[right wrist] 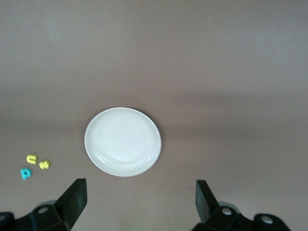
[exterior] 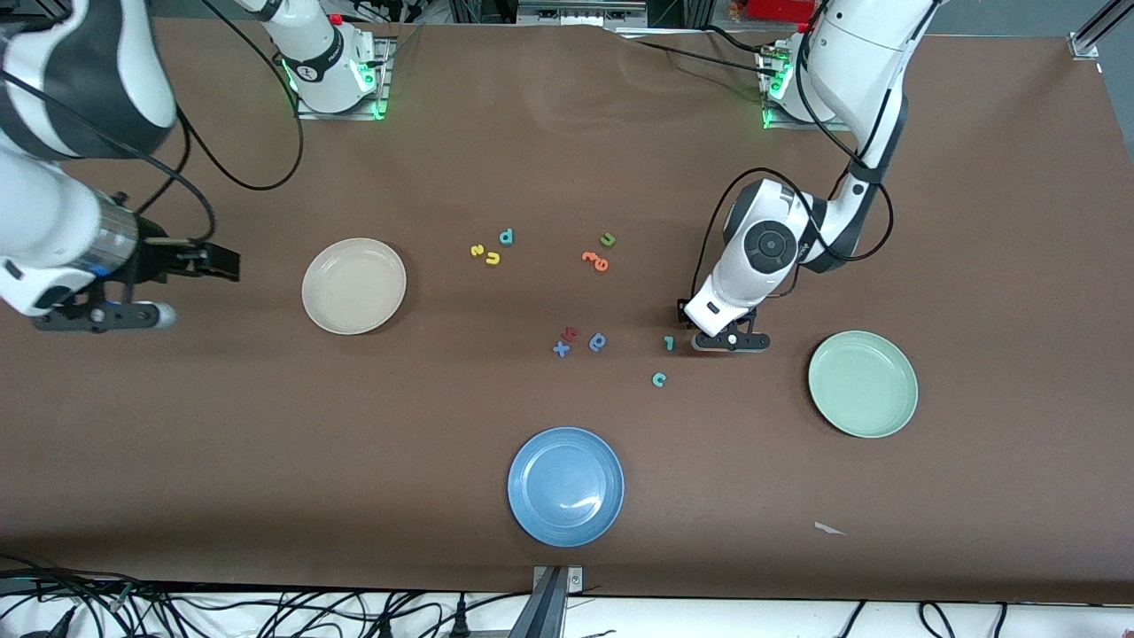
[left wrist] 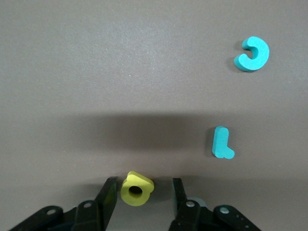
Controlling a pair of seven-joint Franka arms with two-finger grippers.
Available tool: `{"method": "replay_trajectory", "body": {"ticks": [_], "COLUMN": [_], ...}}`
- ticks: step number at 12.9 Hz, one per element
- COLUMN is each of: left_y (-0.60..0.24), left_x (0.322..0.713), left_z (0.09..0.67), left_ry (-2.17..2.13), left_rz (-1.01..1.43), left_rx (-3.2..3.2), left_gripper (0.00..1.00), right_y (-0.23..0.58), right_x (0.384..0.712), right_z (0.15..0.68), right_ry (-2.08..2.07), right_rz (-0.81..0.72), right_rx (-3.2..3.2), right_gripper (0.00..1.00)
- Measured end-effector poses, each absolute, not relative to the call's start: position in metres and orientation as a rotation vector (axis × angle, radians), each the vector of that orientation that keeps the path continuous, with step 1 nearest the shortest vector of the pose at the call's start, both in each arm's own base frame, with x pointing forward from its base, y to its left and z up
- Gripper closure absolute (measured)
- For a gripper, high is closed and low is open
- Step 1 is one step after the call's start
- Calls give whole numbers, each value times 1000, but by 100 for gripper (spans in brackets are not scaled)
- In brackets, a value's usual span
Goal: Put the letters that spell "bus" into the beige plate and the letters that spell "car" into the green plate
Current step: 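Grasp the yellow letter with the left gripper while the right gripper advances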
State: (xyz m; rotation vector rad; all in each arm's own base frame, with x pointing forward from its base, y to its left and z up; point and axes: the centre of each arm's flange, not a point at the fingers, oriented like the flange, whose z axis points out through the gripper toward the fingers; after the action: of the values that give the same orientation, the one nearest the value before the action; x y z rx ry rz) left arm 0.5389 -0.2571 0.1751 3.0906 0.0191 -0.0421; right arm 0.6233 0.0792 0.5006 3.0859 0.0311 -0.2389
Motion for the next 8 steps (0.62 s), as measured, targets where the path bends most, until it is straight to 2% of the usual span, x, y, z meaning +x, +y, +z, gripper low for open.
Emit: {"method": "replay_trajectory", "body": {"ticks": [4,8], "left_y": [-256,-253], "left_x": [541,543], "left_z": [173,173], "left_ry": [27,37], "left_rz": [-42,-39], "left_rx": [3092,3094], "left_gripper": [49,52], "right_y": [143,199], "right_x": [611,585], "right_z": [436,395], "right_ry": [-75,-148], "right_rz": [-193,-172], "right_rx": [3105,3123], "right_gripper": [0,0]}}
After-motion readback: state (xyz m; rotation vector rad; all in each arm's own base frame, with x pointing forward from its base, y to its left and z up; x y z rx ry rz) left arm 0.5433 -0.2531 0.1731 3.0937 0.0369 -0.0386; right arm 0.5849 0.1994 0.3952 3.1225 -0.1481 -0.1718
